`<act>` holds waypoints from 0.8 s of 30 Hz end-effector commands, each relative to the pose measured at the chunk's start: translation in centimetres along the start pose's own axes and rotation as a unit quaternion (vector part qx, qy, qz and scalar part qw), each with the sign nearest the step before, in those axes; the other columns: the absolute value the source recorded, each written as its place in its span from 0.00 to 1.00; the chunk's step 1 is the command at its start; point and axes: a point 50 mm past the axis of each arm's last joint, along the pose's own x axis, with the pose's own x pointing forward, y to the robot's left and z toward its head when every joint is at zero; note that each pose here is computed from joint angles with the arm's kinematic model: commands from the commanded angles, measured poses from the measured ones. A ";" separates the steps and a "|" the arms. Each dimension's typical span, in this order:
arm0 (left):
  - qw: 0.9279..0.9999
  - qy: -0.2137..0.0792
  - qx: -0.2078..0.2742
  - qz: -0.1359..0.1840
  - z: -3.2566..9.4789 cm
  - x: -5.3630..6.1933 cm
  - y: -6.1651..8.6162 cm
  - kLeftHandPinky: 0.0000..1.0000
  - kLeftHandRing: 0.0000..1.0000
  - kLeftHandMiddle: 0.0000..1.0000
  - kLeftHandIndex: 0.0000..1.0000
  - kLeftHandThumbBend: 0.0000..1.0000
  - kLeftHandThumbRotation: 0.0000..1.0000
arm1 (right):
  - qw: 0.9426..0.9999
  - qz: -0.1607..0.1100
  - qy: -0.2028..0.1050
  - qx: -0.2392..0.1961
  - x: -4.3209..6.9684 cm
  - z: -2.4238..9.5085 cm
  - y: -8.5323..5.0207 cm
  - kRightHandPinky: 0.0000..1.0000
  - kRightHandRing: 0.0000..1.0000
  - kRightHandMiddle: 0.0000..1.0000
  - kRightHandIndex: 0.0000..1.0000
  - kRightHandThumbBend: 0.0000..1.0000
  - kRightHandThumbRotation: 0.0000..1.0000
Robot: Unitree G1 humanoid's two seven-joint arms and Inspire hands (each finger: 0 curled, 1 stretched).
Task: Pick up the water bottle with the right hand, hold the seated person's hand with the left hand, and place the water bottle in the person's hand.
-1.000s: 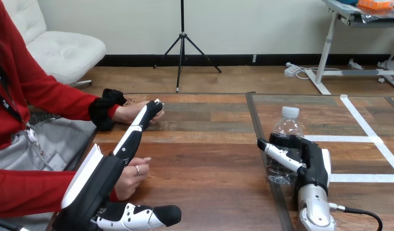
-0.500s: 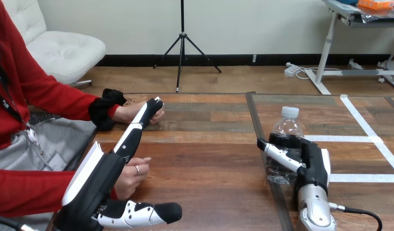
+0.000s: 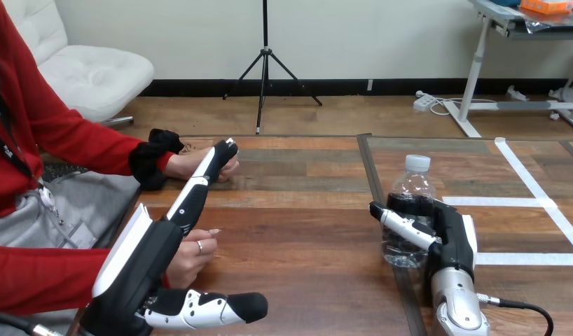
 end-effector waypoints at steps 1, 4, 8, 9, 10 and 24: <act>1.000 -0.020 0.016 0.007 0.4 1.4 0.6 1.00 1.00 1.00 1.00 1.00 0.59 | 0.997 0.013 -0.079 0.009 1.2 3.5 0.2 0.33 0.34 0.35 0.32 0.73 0.00; 1.000 -0.014 0.012 0.008 0.4 1.5 0.8 1.00 1.00 1.00 1.00 1.00 0.58 | 0.995 0.022 -0.093 0.010 1.2 3.8 0.3 0.33 0.33 0.34 0.31 0.72 0.00; 1.000 -0.007 0.012 0.013 0.4 1.6 1.1 1.00 1.00 1.00 1.00 1.00 0.53 | 0.993 0.033 -0.115 0.016 1.2 4.4 0.4 0.33 0.33 0.33 0.30 0.71 0.00; 1.000 -0.006 0.015 0.014 0.4 1.6 1.2 1.00 1.00 1.00 1.00 1.00 0.52 | 0.992 0.035 -0.119 0.017 1.1 4.5 0.5 0.33 0.32 0.32 0.30 0.71 0.00; 1.000 -0.005 0.017 0.014 0.4 1.6 1.3 1.00 1.00 1.00 1.00 1.00 0.51 | 0.992 0.036 -0.122 0.018 1.1 4.6 0.5 0.33 0.32 0.32 0.30 0.71 0.00; 0.994 0.022 0.105 0.003 0.2 1.9 3.2 0.92 0.99 1.00 1.00 1.00 0.42 | 0.979 0.077 -0.184 0.031 0.7 6.1 1.4 0.28 0.28 0.30 0.29 0.69 0.00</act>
